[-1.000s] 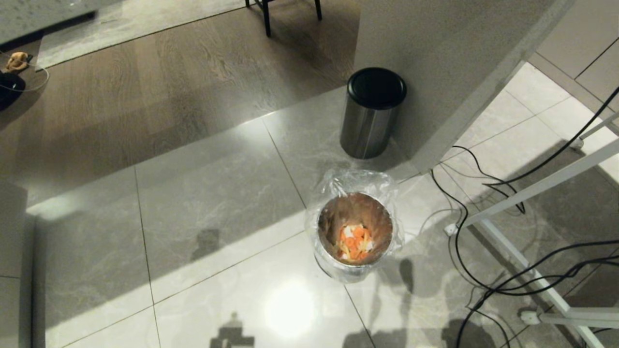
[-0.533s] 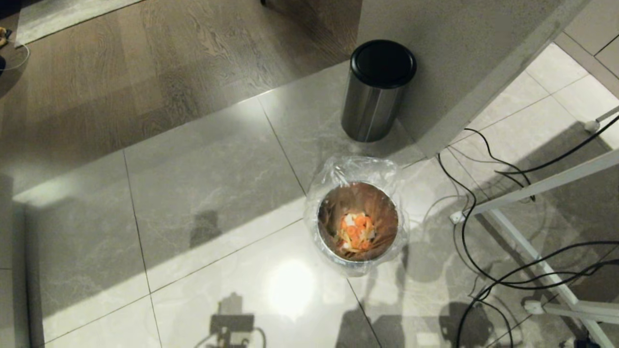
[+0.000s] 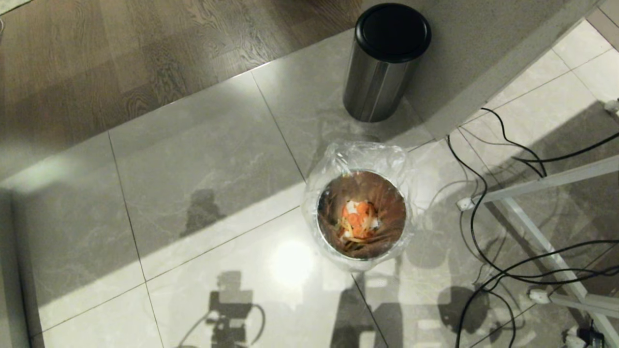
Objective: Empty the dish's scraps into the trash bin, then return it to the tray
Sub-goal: Move the bowl over the trash can
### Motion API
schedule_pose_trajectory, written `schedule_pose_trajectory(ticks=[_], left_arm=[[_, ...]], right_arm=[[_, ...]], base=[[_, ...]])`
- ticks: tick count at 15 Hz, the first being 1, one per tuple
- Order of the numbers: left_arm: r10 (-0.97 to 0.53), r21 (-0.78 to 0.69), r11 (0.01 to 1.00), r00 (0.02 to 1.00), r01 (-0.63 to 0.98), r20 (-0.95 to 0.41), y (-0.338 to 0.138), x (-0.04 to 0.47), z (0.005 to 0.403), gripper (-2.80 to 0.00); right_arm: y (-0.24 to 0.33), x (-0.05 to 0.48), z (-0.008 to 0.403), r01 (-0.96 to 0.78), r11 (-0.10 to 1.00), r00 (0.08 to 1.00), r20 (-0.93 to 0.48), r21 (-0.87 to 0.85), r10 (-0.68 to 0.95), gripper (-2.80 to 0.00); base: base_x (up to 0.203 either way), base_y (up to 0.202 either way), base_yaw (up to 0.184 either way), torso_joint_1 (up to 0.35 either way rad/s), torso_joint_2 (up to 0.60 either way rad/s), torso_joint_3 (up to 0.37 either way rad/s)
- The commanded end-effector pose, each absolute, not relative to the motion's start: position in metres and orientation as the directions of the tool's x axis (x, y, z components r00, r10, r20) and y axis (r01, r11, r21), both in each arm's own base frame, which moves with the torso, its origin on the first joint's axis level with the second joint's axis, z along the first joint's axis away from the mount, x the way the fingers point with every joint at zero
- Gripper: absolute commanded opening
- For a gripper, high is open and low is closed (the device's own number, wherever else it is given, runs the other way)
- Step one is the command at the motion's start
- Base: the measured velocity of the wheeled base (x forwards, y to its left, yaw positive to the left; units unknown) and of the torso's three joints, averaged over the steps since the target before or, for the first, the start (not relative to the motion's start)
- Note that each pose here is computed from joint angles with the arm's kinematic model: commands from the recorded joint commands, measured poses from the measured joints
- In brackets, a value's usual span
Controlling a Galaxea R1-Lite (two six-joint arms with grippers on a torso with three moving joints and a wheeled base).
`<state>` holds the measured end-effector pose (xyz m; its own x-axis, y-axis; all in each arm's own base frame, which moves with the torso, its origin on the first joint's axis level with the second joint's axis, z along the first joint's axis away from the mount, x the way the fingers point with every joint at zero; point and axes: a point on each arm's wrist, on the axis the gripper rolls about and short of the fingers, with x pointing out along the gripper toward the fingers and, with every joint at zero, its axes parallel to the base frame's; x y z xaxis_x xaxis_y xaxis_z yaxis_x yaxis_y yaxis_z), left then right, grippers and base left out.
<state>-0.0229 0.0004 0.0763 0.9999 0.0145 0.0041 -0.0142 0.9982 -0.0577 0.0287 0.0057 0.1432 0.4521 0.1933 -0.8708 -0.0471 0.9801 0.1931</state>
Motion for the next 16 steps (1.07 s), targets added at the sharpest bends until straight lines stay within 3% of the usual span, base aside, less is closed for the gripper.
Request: schedule_pose_trajectory(ticks=[1, 9, 13, 16], left_arm=[[0.016, -0.058, 0.998, 1.0, -0.016, 0.002, 0.0, -0.023, 0.076, -2.8], [0.02, -0.058, 0.998, 1.0, -0.02, 0.005, 0.001, -0.023, 0.076, -2.8], [0.02, -0.058, 0.998, 1.0, -0.02, 0.005, 0.001, -0.023, 0.076, -2.8], [0.021, -0.058, 0.998, 1.0, -0.021, 0.006, 0.0, -0.023, 0.076, -2.8]], right_arm=[[0.006, 0.026, 0.142, -0.048, 0.98, 0.452, -0.871, 0.195, 0.195, -2.8], [0.007, 0.046, 0.146, -0.05, 0.98, 0.494, -0.848, 0.194, 0.193, -2.8], [0.01, 0.108, 0.157, 0.01, 0.985, 0.539, -0.83, 0.174, 0.142, -2.8], [0.013, 0.159, 0.185, 0.035, 0.987, 0.657, -0.747, 0.158, 0.096, -2.8]], base=[[0.0, 0.0, 0.0, -0.006, 0.0, -0.066], [0.0, 0.0, 0.0, 0.001, 0.0, -0.004], [0.0, 0.0, 0.0, 0.0, 0.0, 0.0], [0.0, 0.0, 0.0, 0.0, 0.0, 0.0]])
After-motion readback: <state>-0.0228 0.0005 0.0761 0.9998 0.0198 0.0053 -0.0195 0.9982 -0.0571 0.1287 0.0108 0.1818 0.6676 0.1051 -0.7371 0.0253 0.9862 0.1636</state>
